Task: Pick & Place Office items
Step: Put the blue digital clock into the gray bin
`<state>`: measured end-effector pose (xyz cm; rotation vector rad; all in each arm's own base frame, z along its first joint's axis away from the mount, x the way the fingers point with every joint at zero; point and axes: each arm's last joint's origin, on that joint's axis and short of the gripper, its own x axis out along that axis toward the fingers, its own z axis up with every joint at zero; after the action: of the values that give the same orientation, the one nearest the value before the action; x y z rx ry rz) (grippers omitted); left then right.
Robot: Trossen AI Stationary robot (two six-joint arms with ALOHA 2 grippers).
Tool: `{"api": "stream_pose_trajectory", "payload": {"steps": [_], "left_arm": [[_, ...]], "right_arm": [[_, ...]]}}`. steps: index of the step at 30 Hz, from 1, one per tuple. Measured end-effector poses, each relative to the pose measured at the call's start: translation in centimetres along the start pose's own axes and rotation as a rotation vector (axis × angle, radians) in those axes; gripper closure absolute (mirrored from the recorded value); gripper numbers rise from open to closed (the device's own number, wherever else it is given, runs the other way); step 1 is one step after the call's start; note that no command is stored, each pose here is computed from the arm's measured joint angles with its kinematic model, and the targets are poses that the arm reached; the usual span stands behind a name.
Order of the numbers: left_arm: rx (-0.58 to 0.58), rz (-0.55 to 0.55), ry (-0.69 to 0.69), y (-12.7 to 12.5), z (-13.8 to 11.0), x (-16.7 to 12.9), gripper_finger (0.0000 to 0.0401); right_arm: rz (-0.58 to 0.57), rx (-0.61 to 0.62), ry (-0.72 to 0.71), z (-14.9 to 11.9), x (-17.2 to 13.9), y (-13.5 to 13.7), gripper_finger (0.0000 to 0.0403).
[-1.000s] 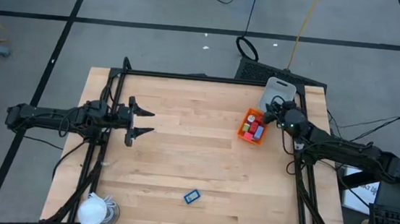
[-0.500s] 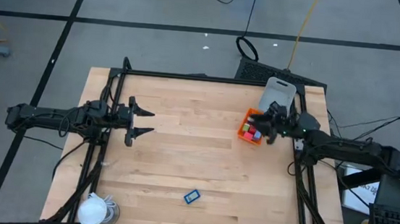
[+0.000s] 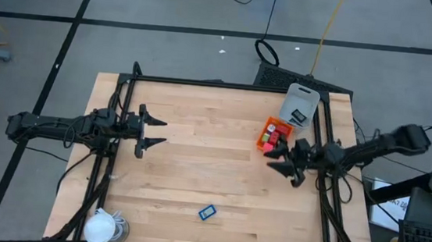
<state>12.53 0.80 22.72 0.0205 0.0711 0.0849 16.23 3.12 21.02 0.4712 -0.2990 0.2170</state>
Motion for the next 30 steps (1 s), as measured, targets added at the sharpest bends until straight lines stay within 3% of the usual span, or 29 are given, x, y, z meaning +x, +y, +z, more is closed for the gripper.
{"api": "stream_pose_trajectory", "payload": {"steps": [5, 14, 19, 21, 26, 30], "left_arm": [[0.000, 0.000, 0.000, 0.0, 0.0, 0.0, 0.0130], [0.000, 0.000, 0.000, 0.0, 0.0, 0.0, 0.0130], [0.000, 0.000, 0.000, 0.0, 0.0, 0.0, 0.0130], [0.000, 0.000, 0.000, 0.0, 0.0, 0.0, 0.0130], [0.000, 0.000, 0.000, 0.0, 0.0, 0.0, 0.0130], [0.000, 0.000, 0.000, 0.0, 0.0, 0.0, 0.0130]], "right_arm": [[0.101, -0.050, -0.005, -1.4, 1.5, 1.9, 0.0232], [0.164, -0.104, 0.172, -5.8, 5.9, 4.1, 0.0232], [0.380, -0.279, 0.296, -8.8, 8.3, 5.5, 0.0232], [0.413, -0.311, 0.333, -10.1, 9.3, 6.1, 0.0233], [0.285, -0.350, 0.437, -12.5, 12.9, 6.7, 0.0226], [0.180, -0.390, 0.618, -13.9, 15.6, 7.1, 0.0192]]}}
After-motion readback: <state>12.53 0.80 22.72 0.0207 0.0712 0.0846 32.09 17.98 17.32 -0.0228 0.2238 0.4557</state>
